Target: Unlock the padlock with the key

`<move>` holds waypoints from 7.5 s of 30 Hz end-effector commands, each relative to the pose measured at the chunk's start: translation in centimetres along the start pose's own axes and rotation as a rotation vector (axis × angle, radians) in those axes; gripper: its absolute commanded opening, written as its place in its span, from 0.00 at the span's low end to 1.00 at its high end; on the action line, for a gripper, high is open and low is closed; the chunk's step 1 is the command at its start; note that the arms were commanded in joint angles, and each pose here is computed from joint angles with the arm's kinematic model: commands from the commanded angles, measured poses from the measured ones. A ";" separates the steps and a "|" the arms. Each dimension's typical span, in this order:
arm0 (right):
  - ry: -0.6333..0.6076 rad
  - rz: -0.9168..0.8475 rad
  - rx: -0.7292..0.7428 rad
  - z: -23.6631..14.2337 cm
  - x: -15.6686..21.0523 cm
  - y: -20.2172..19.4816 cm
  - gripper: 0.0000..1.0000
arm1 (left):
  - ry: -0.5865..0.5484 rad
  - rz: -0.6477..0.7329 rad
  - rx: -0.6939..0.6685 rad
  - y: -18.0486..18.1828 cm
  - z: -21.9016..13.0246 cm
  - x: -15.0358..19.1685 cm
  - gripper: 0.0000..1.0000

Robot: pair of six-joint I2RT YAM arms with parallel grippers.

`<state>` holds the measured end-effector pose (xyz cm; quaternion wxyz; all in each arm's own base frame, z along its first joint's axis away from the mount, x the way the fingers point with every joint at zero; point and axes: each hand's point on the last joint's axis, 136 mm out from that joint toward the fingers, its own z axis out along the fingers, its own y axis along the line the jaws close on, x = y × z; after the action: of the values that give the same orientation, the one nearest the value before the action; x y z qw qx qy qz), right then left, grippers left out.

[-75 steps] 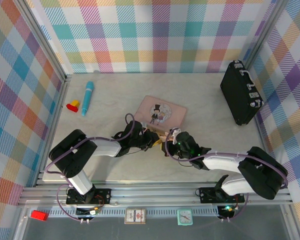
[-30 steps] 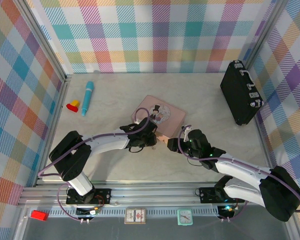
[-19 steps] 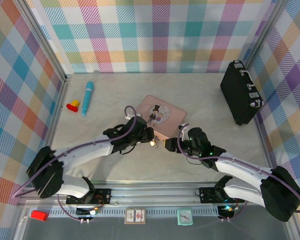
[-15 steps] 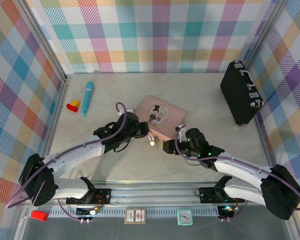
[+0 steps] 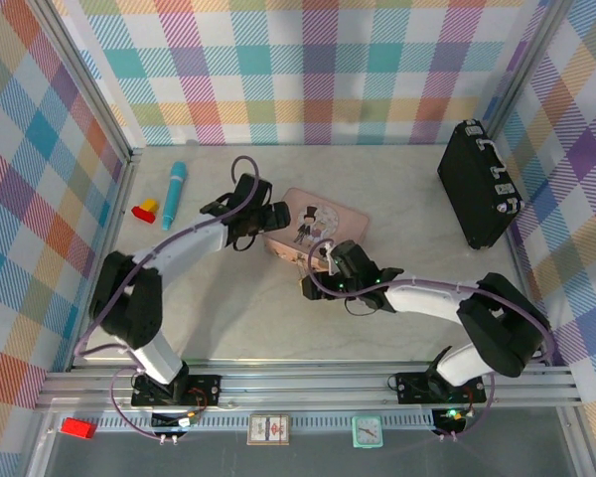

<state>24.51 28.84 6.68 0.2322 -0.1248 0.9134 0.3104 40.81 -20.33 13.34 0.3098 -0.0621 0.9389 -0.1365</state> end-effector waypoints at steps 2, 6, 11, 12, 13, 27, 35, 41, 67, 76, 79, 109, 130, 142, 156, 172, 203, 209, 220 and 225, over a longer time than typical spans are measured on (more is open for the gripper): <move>-0.046 -0.047 0.024 -0.2 -3.1 -2.1 0.64 | 0.066 0.014 0.055 -1.2 2.6 0.7 0.87; -0.046 -0.065 0.003 0.1 -4.6 -3.4 0.65 | 0.105 -0.004 0.087 -2.3 4.1 1.9 0.82; -0.033 0.003 -0.098 0.4 -5.1 -3.5 0.62 | 0.129 0.018 0.074 -3.2 4.4 4.0 0.81; -0.032 0.017 -0.137 0.4 -5.0 -2.9 0.60 | 0.126 0.019 0.064 -3.1 4.3 4.3 0.81; -0.034 0.033 -0.168 0.5 -4.9 -2.5 0.59 | 0.123 0.022 0.050 -2.9 4.2 4.6 0.81; 0.001 0.140 -0.176 3.5 -1.4 -2.0 0.58 | 0.081 -0.034 -0.032 -0.7 3.4 5.3 0.81; 0.043 0.147 -0.099 4.8 -0.1 -2.9 0.45 | 0.072 -0.063 -0.060 0.0 3.4 5.4 0.81; 0.066 0.162 0.021 5.0 0.8 -4.7 0.48 | 0.065 -0.070 -0.069 0.1 3.3 5.1 0.81; 0.153 0.105 0.203 6.1 2.7 -4.7 0.32 | 0.037 -0.110 -0.081 0.6 2.6 4.9 0.81; 0.134 0.087 0.262 5.5 2.1 -5.0 0.19 | 0.032 -0.123 -0.123 1.4 2.5 5.1 0.81; 0.111 0.090 0.292 4.8 1.7 -5.3 0.12 | 0.022 -0.146 -0.153 2.1 2.5 5.1 0.81; -0.166 0.406 0.392 -1.5 -3.5 -9.5 0.00 | -0.003 -0.251 -0.012 -4.8 2.5 11.0 0.75; -0.310 0.765 0.179 -3.0 -7.3 -11.9 0.00 | 0.035 -0.217 -0.011 -7.3 3.5 14.0 0.75; -0.386 0.789 0.230 -5.4 -9.1 -13.9 0.00 | 0.022 -0.222 -0.019 -7.1 3.4 13.7 0.75; -0.292 0.669 0.327 -5.8 -8.2 -15.7 0.00 | 0.002 -0.207 -0.010 -7.6 3.5 11.4 0.79; -0.222 0.548 0.125 -5.0 -8.1 -12.3 0.00 | 0.018 -0.175 0.023 -9.3 4.3 8.3 0.88; -0.197 0.390 0.515 -6.4 -9.9 -16.2 0.00 | 0.120 -0.147 -0.145 -4.3 7.2 13.0 0.91; -0.242 0.507 0.470 -5.9 -9.3 -15.2 0.00 | 0.123 -0.160 -0.142 -4.5 7.2 13.4 0.90; -0.373 0.680 0.423 -5.7 -10.8 -14.9 0.00 | 0.102 -0.172 -0.119 -5.1 7.3 13.1 0.90; -0.395 0.696 0.437 -6.3 -11.4 -15.7 0.00 | 0.101 -0.174 -0.127 -4.9 7.3 13.2 0.90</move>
<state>35.89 14.74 6.87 0.2600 0.2724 0.9093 0.1770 38.71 -33.27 8.33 0.3149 -0.1749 0.9060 -0.2222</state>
